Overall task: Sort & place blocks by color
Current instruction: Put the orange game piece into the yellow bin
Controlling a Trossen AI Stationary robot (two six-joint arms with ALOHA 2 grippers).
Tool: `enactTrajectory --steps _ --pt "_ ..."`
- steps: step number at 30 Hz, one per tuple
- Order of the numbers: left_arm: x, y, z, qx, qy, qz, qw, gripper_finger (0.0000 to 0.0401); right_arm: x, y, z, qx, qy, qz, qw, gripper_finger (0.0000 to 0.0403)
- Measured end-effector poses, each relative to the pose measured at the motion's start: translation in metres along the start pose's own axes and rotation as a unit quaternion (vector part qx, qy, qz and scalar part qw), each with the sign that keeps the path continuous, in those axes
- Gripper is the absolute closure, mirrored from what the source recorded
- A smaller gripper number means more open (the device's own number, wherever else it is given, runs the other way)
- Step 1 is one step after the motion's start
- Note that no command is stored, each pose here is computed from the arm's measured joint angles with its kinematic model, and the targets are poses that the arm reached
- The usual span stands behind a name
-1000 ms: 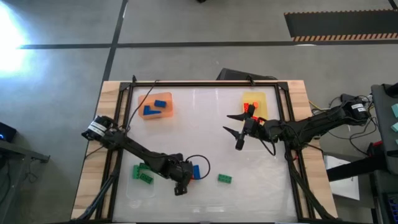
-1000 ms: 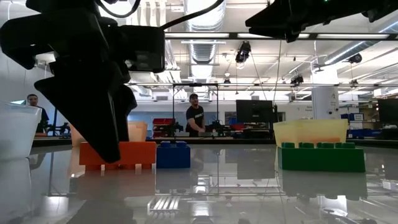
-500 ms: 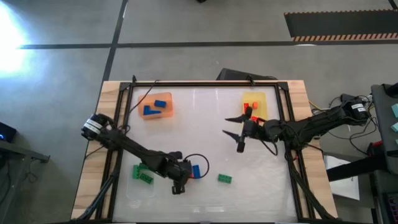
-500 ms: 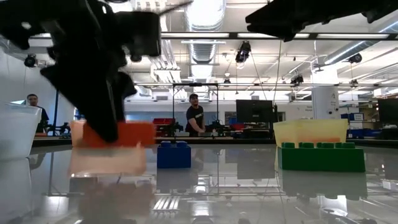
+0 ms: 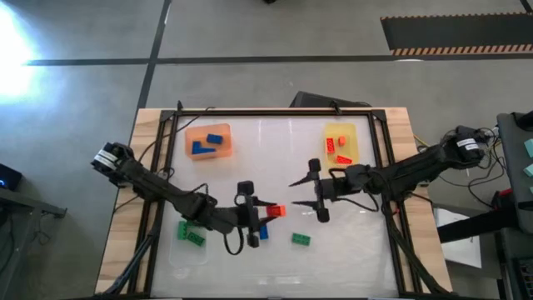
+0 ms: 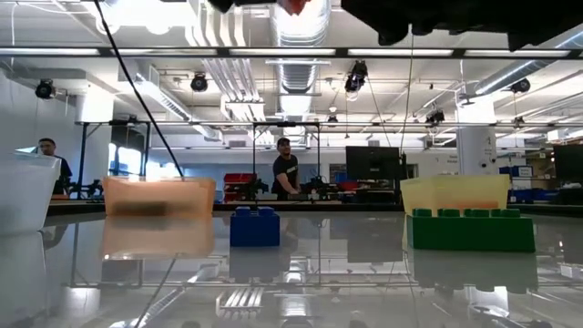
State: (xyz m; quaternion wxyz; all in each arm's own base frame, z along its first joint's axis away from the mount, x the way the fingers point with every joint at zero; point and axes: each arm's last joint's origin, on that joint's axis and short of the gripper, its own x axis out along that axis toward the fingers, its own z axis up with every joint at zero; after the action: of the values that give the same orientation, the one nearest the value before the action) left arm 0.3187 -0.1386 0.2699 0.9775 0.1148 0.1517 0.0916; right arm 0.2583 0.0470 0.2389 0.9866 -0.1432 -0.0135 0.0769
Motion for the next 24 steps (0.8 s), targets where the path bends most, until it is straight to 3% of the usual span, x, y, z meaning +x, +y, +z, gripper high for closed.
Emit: enactTrajectory --steps 6,10,17,24 --pt "0.001 0.001 -0.004 0.003 -0.080 0.015 0.997 0.0272 0.014 0.007 -0.007 -0.008 -0.070 0.051 0.996 0.0177" --pt "0.000 0.004 -0.010 -0.023 -0.123 0.023 0.992 0.0272 0.021 0.009 -0.013 -0.009 -0.091 0.050 0.995 0.0177" --pt "0.001 0.009 -0.020 -0.037 -0.134 0.032 0.990 0.0272 0.025 0.011 -0.015 0.000 -0.140 0.058 0.988 0.0177" --pt "0.004 0.015 -0.018 -0.044 -0.149 0.023 0.988 0.0271 0.031 0.010 -0.014 0.009 -0.141 0.055 0.988 0.0177"
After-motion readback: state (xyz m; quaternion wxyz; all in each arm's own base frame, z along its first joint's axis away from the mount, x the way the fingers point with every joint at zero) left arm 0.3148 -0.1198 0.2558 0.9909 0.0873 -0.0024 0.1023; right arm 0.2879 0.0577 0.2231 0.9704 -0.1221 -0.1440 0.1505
